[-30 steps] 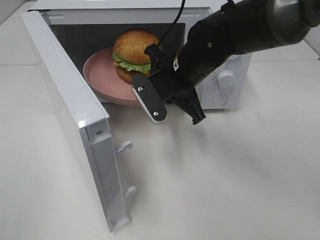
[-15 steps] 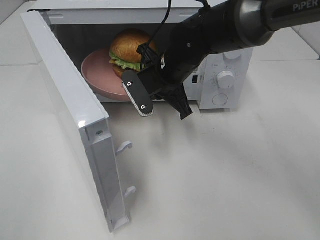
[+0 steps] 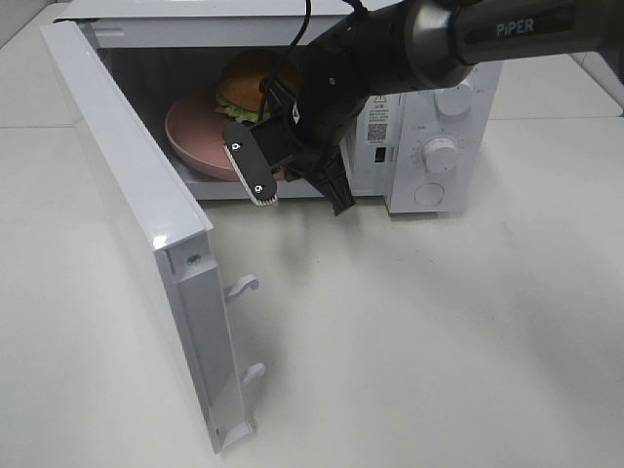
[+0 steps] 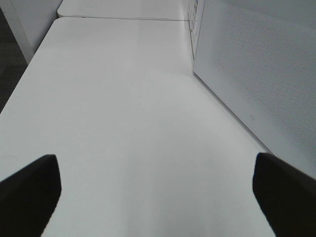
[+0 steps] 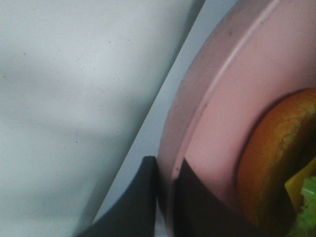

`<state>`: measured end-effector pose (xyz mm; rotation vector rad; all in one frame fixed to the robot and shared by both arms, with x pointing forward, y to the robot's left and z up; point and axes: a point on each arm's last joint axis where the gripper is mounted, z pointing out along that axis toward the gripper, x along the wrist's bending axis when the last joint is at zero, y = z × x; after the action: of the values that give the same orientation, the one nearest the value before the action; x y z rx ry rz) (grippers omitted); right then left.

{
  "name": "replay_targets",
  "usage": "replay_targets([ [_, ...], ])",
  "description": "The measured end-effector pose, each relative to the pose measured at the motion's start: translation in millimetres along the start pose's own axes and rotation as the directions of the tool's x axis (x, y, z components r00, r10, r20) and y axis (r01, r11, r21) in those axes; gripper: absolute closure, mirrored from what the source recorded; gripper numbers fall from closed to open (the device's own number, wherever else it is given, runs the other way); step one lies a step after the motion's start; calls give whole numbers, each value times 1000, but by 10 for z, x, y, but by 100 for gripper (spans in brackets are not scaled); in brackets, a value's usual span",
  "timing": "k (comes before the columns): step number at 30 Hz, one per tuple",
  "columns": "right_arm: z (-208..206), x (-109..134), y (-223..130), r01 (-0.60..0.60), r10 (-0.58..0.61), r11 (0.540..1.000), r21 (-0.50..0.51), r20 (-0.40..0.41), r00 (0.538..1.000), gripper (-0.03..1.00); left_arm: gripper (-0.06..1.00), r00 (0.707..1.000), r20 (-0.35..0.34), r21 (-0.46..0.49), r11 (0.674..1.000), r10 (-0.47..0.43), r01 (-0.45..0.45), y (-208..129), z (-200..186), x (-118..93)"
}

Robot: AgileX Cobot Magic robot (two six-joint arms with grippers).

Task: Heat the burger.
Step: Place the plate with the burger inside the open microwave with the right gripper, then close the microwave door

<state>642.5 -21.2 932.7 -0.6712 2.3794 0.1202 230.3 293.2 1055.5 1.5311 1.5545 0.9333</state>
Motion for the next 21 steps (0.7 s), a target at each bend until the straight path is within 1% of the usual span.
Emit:
replay_targets([
  [6, 95, -9, 9, -20, 20, 1000, 5, -8, 1000, 92, -3, 1000, 0, 0, 1000, 0, 0, 0, 0, 0],
  [14, 150, -48, 18, -29, 29, 1000, 3, 6, 1000, 91, -3, 1000, 0, 0, 1000, 0, 0, 0, 0, 0],
  [16, 150, -50, 18, -35, 35, 999, 3, 8, 999, 89, -3, 1000, 0, 0, 1000, 0, 0, 0, 0, 0],
  [18, 150, -63, 22, -41, 41, 999, -2, 22, 999, 83, -3, 1000, 0, 0, 1000, 0, 0, 0, 0, 0],
  [21, 148, -67, 22, -41, 41, 999, -2, 24, 999, 80, -3, 1000, 0, 0, 1000, 0, 0, 0, 0, 0],
])
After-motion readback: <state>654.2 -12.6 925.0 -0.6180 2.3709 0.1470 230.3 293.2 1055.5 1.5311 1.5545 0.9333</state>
